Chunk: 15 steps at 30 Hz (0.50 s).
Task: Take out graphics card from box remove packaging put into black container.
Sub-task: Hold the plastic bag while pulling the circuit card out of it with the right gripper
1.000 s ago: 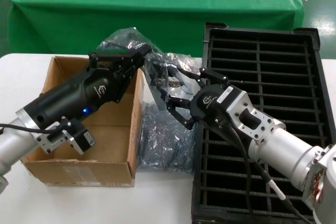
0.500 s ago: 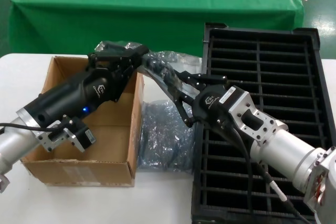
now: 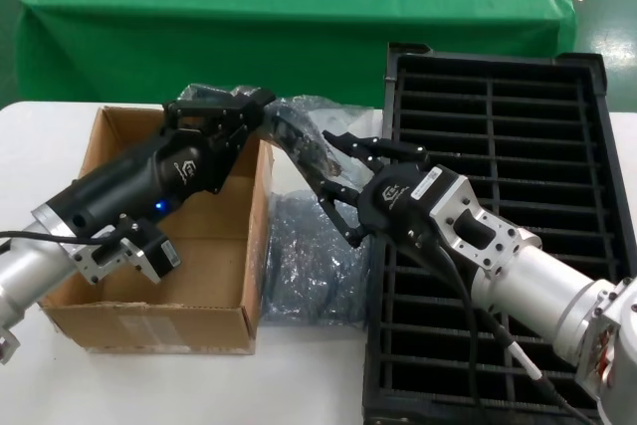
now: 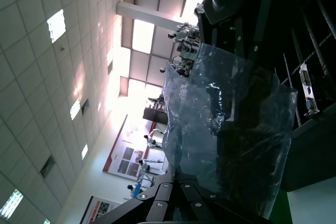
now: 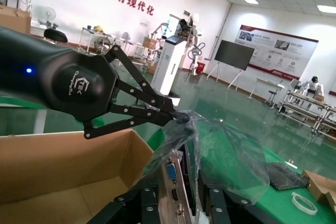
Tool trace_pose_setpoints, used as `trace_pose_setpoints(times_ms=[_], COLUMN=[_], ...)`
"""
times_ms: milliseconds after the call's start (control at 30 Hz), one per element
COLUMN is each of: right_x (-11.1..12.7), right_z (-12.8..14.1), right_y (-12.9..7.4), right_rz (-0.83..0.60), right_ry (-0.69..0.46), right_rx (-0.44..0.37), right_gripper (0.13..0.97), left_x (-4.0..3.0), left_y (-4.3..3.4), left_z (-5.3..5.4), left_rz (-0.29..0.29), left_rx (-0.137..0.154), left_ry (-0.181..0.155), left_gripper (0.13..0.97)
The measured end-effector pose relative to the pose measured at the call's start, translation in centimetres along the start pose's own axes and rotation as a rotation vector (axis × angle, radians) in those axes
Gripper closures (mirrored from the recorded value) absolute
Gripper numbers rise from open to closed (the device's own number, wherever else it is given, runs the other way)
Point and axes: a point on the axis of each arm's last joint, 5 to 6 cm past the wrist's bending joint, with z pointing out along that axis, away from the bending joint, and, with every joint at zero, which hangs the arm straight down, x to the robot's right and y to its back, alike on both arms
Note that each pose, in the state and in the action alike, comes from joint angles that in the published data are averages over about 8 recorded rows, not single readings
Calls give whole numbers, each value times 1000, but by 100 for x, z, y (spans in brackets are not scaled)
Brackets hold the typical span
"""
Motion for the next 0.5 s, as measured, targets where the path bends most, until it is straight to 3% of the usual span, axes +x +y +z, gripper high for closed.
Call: trace_pose_setpoints(times_ms=[433, 500], right_x=[-18, -29], right_z=[22, 31], right_y=[20, 24], right_rz=[-4, -7], right_ry=[-15, -21], right_rx=[3, 5], right_gripper=[833, 760], left_x=[-17, -28], left_y=[-75, -86], left_z=[-9, -10], left_rz=[-27, -33], left_rx=[15, 15], left_ry=[-2, -4], left_gripper=[958, 958])
